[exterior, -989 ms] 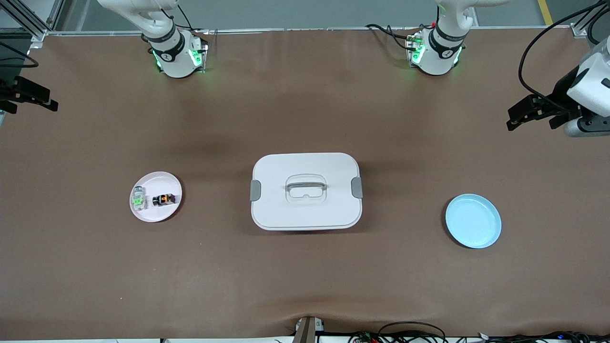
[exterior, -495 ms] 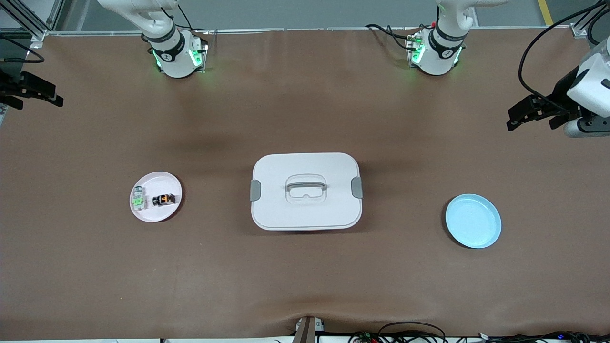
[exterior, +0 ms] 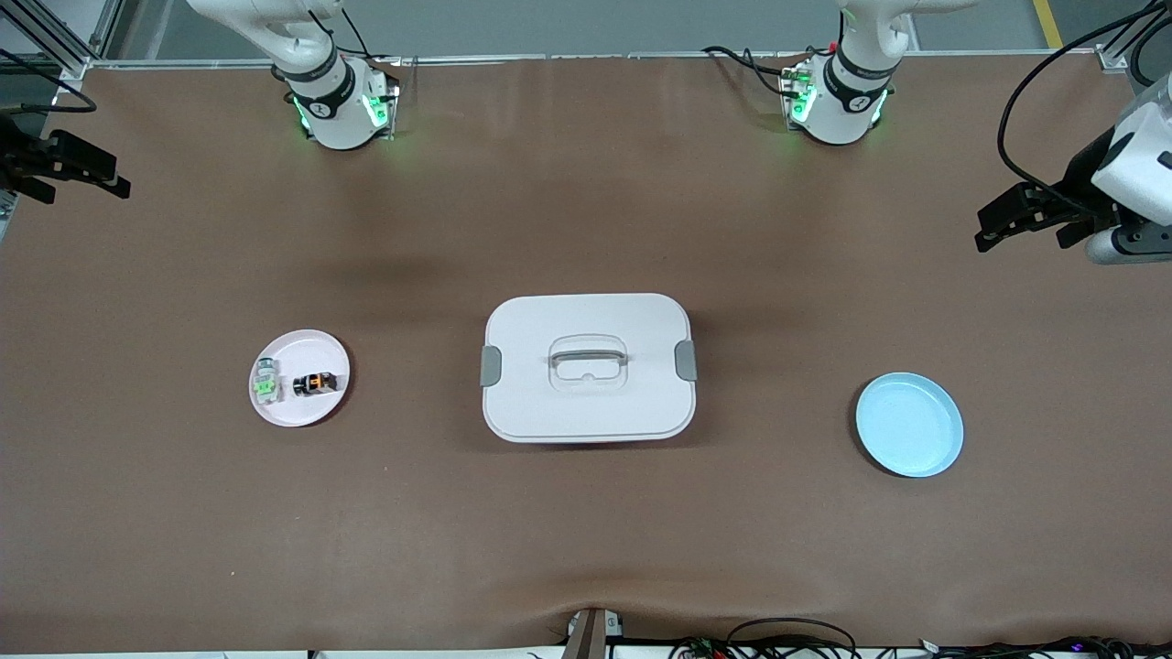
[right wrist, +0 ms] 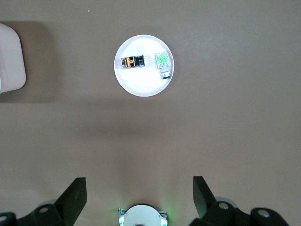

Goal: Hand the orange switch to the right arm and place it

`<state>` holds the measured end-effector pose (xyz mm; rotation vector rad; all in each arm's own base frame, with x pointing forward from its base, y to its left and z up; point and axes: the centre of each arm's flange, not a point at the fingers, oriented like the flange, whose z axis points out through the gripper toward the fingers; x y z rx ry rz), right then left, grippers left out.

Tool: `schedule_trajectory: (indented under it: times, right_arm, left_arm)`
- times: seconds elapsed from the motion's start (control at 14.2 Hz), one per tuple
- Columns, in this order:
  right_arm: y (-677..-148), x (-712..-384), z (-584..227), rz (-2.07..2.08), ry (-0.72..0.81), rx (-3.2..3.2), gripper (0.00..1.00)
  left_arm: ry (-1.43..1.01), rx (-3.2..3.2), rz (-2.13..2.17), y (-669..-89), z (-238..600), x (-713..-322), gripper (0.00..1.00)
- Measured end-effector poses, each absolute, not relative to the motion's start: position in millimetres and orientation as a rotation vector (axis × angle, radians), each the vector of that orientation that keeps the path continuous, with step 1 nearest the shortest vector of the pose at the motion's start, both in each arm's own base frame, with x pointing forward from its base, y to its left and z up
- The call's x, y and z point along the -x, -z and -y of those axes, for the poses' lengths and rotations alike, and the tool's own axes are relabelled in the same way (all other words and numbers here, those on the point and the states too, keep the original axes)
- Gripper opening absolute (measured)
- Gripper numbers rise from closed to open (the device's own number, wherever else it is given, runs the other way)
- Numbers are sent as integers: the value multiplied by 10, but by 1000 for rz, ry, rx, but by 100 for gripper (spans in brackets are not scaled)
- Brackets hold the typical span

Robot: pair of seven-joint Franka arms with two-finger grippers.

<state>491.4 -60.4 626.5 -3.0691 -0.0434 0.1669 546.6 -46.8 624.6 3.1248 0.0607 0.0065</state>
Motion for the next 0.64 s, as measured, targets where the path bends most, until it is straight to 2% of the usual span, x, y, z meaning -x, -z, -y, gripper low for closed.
schedule_trajectory:
  times: [0.64]
  right_arm:
    - [-6340,-4898,440,91,-132,3078,100]
  left_arm:
    - [-6,-3125,-60,-6246,472,-5466,100]
